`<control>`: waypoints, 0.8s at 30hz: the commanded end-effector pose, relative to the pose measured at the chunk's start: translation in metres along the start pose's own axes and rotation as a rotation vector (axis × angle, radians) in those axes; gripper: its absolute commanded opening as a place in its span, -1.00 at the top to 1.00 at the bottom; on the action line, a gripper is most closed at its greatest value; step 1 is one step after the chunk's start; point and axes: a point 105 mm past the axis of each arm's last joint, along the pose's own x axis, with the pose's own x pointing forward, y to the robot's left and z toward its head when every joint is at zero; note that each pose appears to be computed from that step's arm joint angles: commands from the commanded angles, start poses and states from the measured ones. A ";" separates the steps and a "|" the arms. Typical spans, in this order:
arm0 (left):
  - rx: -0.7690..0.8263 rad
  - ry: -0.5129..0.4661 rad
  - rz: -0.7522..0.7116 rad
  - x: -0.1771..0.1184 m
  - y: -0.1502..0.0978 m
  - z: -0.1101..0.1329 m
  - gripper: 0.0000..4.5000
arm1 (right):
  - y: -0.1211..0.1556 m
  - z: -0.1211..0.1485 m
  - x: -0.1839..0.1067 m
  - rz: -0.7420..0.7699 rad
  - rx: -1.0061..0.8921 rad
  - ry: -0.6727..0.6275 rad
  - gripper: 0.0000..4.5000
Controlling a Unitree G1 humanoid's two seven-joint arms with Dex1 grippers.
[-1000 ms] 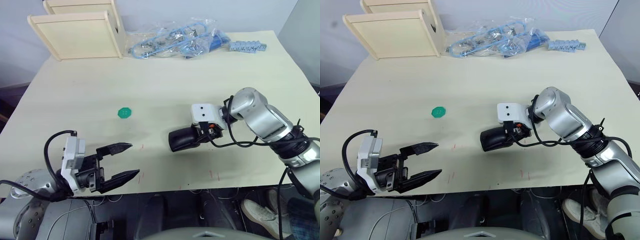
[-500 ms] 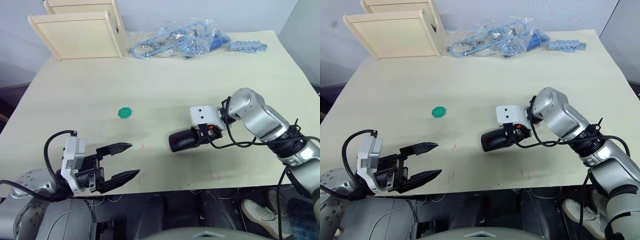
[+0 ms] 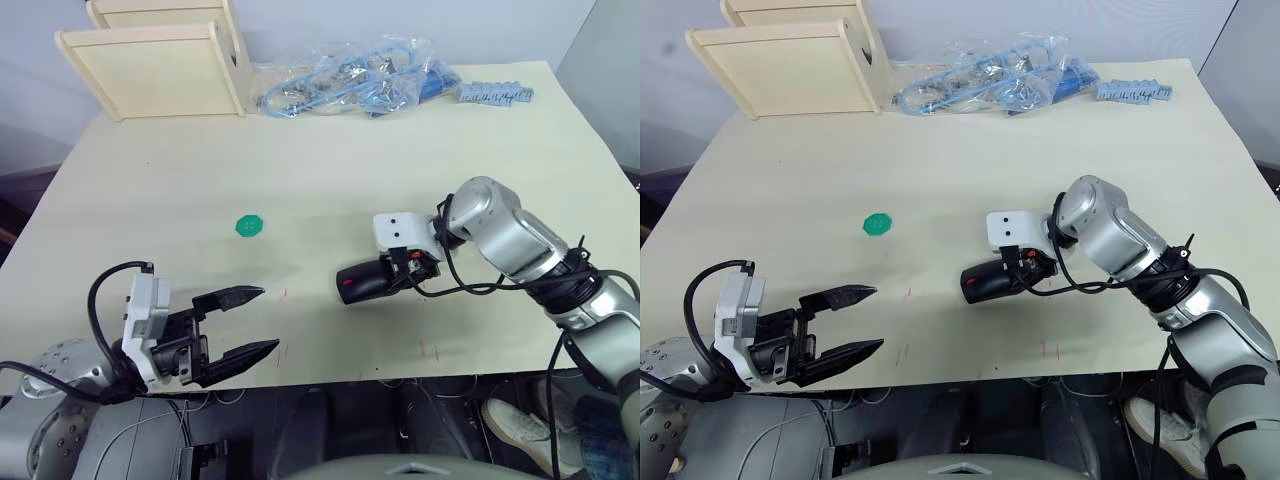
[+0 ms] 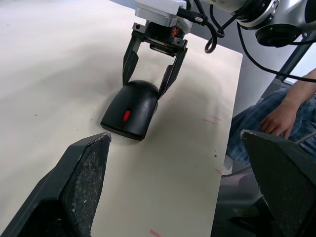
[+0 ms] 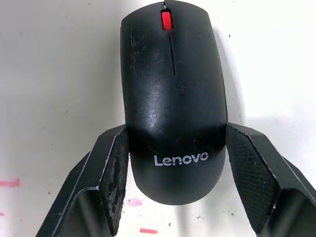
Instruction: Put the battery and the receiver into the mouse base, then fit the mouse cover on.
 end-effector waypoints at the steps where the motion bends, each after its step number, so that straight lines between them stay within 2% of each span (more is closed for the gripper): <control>1: 0.036 -0.013 -0.020 0.003 -0.006 0.007 -1.00 | -0.002 0.009 -0.006 -0.020 -0.033 -0.001 -0.15; 24: 0.031 -0.011 -0.022 0.002 -0.006 0.005 -1.00 | 0.005 0.007 -0.004 -0.033 0.036 -0.048 -0.15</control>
